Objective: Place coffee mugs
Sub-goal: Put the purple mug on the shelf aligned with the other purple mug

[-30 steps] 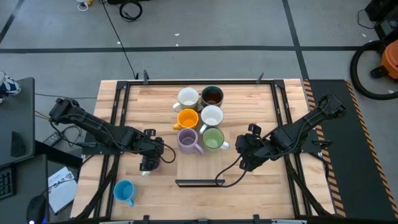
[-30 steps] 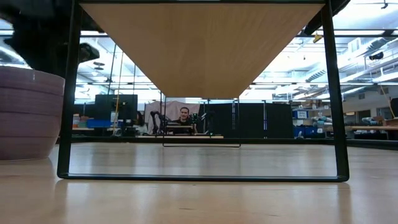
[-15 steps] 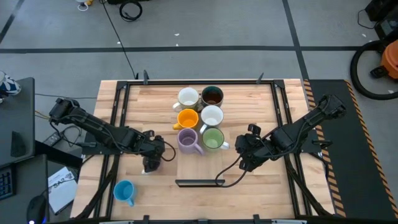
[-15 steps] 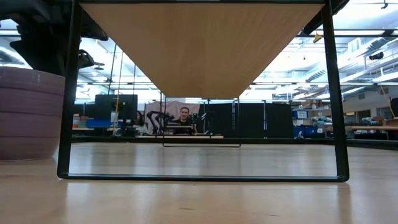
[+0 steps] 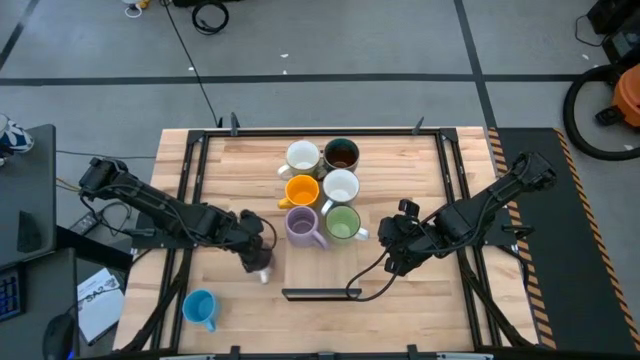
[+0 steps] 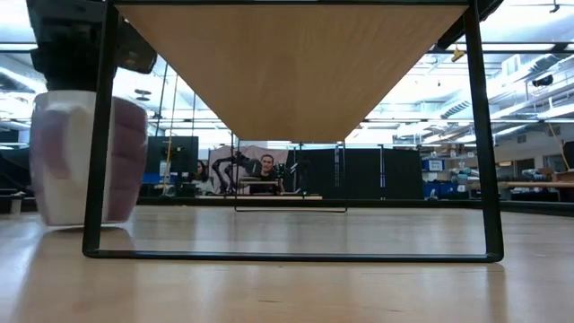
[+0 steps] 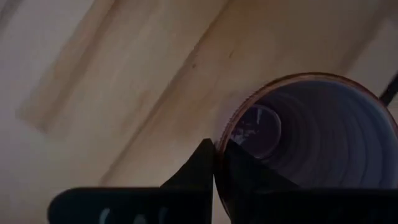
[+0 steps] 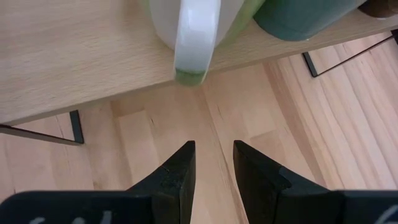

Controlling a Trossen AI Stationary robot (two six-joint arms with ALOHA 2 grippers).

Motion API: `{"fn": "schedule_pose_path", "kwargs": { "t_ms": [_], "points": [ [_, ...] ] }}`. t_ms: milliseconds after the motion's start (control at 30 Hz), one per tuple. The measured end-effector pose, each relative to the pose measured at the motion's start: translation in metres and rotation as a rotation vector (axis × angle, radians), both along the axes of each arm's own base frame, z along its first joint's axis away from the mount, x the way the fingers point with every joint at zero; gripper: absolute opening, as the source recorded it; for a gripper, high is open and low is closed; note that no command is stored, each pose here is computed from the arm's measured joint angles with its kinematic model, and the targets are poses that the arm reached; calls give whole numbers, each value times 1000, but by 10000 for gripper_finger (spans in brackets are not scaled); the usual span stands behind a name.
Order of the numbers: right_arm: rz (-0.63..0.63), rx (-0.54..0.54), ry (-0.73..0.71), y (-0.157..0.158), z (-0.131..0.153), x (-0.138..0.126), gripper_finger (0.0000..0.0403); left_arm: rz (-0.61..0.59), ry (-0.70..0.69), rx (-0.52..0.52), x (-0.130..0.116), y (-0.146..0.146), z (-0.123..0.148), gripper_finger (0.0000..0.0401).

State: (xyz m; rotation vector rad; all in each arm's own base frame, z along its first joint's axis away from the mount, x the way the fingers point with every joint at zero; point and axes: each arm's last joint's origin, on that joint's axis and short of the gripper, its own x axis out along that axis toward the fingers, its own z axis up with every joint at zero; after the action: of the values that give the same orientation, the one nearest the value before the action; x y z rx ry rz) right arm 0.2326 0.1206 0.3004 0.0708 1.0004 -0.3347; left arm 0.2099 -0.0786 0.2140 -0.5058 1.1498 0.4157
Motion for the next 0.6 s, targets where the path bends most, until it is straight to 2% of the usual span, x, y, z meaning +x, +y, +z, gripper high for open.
{"fn": "schedule_pose_path", "kwargs": {
  "t_ms": [100, 167, 400, 600],
  "points": [
    [0, 0, 0, 0, 0, 0, 114, 145, 4, -58, -1, 0, 0, 24],
    [0, 0, 0, 0, 0, 0, 114, 199, 21, -92, -2, 0, -1, 25],
    [0, 0, 0, 0, 0, 0, 114, 210, 65, -193, -4, -4, 5, 21],
    [0, 0, 0, 0, 0, 0, 114, 200, 73, -206, -2, -7, 39, 21]
  ]
}}
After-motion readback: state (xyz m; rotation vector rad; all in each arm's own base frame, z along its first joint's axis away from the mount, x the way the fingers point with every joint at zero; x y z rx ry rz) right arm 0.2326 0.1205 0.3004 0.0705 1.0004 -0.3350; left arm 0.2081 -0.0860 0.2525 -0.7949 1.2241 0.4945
